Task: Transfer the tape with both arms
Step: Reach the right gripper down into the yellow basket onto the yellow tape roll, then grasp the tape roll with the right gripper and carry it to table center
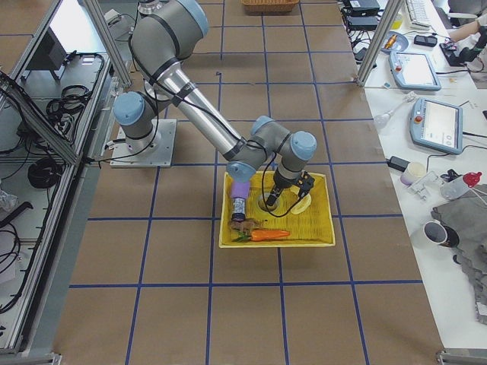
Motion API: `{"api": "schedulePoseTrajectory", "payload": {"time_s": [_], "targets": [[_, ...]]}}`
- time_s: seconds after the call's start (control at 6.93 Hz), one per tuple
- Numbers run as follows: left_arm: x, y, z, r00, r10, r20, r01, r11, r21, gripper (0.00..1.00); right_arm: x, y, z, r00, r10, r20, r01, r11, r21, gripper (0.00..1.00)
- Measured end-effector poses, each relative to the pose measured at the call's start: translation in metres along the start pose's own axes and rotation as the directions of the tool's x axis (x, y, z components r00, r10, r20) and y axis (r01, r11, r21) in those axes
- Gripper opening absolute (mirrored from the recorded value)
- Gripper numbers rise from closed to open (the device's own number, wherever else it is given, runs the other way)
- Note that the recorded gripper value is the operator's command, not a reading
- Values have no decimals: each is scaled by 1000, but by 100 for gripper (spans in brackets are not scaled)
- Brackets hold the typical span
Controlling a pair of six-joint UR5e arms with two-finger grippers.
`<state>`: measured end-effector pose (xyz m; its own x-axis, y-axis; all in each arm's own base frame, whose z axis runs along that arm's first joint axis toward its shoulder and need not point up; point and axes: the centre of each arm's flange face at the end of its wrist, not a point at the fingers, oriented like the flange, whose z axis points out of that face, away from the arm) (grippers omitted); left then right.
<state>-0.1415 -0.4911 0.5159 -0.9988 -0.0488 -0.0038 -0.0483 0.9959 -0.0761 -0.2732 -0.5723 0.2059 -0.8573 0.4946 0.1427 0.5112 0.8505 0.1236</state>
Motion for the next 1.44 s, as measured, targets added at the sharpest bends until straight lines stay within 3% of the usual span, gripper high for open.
{"api": "schedulePoseTrajectory", "payload": {"time_s": [0.14,0.29,0.58,0.87,1.15,1.44], "targets": [[0,0,0,1000,0,0,0,1000,0,100,0,1,2,1000,4,2,-4,1000,-3,4],[0,0,0,1000,0,-1,0,1000,0,100,-1,1,1,1000,1,3,-1,1000,-2,0],[0,0,0,1000,0,-1,0,1000,0,100,1,0,-5,1000,-3,-1,3,1000,9,0],[-1,-1,1,1000,-1,0,1,1000,-1,100,0,-2,-28,1000,5,0,-5,999,50,0],[0,-1,1,1000,-1,1,1,1000,-1,100,-10,9,-91,999,-36,-12,37,992,117,0],[0,-1,1,1000,0,1,0,1000,-2,100,-86,53,-149,984,-176,-32,179,976,121,0]]}}
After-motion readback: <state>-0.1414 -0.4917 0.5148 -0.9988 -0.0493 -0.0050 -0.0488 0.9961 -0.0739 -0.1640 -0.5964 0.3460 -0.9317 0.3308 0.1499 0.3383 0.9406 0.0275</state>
